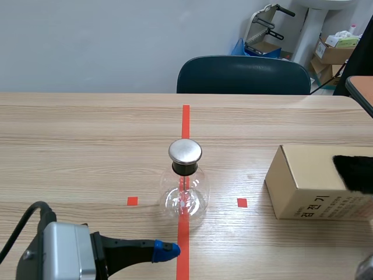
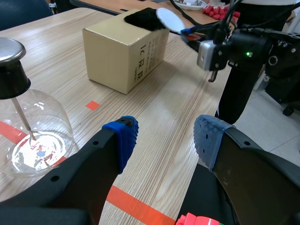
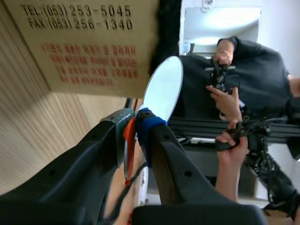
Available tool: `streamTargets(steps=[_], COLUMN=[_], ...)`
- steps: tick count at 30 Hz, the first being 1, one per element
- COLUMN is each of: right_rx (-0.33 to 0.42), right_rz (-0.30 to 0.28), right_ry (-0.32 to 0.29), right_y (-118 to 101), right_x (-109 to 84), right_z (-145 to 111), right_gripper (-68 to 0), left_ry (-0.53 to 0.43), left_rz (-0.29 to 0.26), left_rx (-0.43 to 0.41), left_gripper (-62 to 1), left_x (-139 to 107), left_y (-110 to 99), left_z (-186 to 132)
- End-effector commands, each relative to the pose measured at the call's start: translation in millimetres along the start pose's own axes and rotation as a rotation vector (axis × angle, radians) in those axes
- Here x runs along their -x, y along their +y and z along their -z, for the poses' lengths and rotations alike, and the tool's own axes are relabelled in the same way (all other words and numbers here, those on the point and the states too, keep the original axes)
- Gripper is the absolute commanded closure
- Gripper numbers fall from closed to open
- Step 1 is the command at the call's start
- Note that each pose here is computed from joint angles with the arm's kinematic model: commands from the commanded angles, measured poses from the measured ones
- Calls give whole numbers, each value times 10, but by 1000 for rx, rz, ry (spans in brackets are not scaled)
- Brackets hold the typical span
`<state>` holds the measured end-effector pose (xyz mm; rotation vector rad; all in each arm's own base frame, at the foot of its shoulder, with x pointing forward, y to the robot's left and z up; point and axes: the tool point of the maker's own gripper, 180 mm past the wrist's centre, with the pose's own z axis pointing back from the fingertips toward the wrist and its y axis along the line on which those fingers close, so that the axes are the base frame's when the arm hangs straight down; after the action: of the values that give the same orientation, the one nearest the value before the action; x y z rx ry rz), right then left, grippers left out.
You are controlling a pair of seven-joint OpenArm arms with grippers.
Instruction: Do the electroscope experiment
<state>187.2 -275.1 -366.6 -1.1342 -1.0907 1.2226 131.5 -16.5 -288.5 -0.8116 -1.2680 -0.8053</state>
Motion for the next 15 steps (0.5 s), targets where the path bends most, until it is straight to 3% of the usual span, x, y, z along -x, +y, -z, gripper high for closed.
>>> streamTargets(steps=[1,3,4,5,6,9,10,11,12,15], right_rx=[37,42,46,49,51,48,43,38,29,23], right_rz=[-56,-61,-62,-59,-55,-37,-40,-48,-56,-62], right_ry=[-151,-308,-359,-372,-344,-90,-30,-14,-43,-290], right_y=[-97,-110,-119,-124,-127,-115,-105,-99,-82,-62], right_x=[-235,-513,-599,-623,-584,-174,-66,-36,-81,-511], right_z=[16,-31,-56,-65,-49,11,10,11,-1,-70], right_gripper=[-8,-8,-8,-8,-8,-8,-8,-8,-8,-8], left_ry=[-54,-55,-55,-55,-55,-56,-56,-57,-57,-57], left_rz=[62,63,63,63,63,62,63,63,63,63], left_rx=[-132,-132,-132,-132,-132,-132,-132,-132,-132,-131], left_gripper=[-296,-296,-296,-296,-296,-296,-296,-296,-296,-296], left_x=[-182,-184,-185,-185,-185,-187,-186,-188,-188,-188], left_y=[414,414,414,414,414,412,412,413,413,412], left_z=[91,92,92,92,92,93,93,94,94,94])
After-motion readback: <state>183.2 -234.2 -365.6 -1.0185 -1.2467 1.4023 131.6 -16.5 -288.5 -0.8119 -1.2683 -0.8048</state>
